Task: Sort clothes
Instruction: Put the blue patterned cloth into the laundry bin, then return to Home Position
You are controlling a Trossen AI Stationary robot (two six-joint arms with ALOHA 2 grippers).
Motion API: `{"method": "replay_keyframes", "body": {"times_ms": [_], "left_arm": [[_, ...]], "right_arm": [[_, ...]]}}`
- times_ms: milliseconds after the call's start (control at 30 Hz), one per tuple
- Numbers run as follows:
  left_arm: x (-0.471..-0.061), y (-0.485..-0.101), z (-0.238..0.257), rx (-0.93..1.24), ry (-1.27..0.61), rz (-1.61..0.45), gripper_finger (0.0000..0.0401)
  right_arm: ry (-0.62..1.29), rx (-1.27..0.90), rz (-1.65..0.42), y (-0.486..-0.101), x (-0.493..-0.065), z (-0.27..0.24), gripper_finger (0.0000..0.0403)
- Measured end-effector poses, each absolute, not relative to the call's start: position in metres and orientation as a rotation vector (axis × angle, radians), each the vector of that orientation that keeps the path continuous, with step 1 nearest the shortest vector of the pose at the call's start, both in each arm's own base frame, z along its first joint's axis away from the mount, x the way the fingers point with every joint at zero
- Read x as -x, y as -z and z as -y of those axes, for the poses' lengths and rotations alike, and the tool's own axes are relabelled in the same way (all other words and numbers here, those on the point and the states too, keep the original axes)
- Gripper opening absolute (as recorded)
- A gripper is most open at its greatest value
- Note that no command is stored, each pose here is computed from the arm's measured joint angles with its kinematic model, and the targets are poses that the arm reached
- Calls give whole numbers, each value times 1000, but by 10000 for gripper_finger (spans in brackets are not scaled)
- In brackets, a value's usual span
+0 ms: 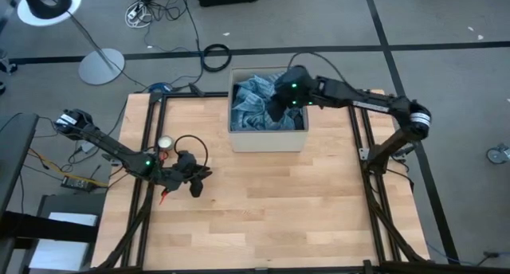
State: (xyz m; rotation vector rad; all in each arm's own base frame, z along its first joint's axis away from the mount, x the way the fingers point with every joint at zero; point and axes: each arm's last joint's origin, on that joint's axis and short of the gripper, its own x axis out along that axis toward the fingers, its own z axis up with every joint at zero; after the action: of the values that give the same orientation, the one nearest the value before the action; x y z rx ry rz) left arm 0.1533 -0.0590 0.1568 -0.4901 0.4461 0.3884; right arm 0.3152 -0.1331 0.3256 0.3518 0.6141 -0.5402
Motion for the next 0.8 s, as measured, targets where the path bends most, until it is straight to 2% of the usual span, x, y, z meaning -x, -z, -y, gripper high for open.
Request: {"method": "replay_keyframes", "body": {"times_ms": [300,433,600,800], "left_arm": [[-152,-155,58,467,-395,-467,101],[-152,-155,58,404,-384,-479,101],[-158,-162,54,233,-353,-430,101],[-169,-172,42,91,-345,-366,101]], "right_arm": [[487,-313,-467,-381,-269,110,130],[475,-357,-493,-395,-239,95,130],[420,-351,-583,-402,-203,72,130],[355,-333,-620,-388,-178,49,130]]}}
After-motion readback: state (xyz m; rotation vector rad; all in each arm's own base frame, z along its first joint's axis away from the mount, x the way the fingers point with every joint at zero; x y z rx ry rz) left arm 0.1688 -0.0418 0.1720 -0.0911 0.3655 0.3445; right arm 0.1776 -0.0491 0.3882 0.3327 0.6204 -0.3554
